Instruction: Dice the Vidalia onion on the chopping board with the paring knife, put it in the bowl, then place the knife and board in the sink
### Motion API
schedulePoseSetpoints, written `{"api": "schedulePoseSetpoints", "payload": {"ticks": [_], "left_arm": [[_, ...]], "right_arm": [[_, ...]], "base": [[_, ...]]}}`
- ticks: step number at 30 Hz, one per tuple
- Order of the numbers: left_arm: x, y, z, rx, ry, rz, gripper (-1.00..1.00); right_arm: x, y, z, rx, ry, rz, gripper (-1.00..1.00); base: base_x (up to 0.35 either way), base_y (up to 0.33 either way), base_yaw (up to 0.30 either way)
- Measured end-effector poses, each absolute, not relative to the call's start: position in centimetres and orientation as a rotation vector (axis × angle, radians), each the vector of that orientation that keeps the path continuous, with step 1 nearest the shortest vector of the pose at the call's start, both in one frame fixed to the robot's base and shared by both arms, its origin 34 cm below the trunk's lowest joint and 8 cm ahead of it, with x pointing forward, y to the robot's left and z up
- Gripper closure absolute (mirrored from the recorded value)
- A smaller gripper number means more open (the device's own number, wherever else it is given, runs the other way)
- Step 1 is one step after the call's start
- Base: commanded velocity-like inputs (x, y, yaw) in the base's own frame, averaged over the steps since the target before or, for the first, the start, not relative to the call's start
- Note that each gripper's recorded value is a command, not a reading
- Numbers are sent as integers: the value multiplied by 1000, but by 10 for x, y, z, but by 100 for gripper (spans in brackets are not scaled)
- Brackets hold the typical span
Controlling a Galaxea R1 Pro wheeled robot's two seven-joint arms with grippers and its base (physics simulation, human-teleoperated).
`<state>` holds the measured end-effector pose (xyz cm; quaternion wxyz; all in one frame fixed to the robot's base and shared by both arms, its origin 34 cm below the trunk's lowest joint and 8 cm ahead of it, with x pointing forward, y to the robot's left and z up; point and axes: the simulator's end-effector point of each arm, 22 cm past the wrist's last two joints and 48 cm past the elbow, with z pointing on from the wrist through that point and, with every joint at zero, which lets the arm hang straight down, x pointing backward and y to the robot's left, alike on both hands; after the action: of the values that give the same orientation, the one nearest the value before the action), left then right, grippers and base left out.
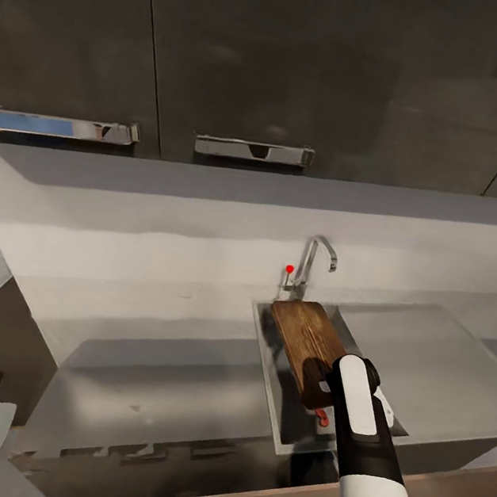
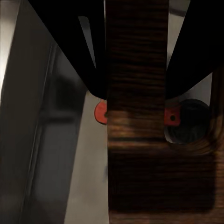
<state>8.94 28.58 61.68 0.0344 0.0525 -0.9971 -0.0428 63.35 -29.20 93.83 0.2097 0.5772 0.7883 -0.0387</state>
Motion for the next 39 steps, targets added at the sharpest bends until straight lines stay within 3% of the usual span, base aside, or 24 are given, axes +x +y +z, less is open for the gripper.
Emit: {"api": "schedulePoseSetpoints", "payload": {"ticks": [39], "left_arm": [[78,285,618,159,-3038,-132,-100]], "right_arm": [[631,-293,923,1621,2211,-127,100]], "base": [[11,-8,15]]}}
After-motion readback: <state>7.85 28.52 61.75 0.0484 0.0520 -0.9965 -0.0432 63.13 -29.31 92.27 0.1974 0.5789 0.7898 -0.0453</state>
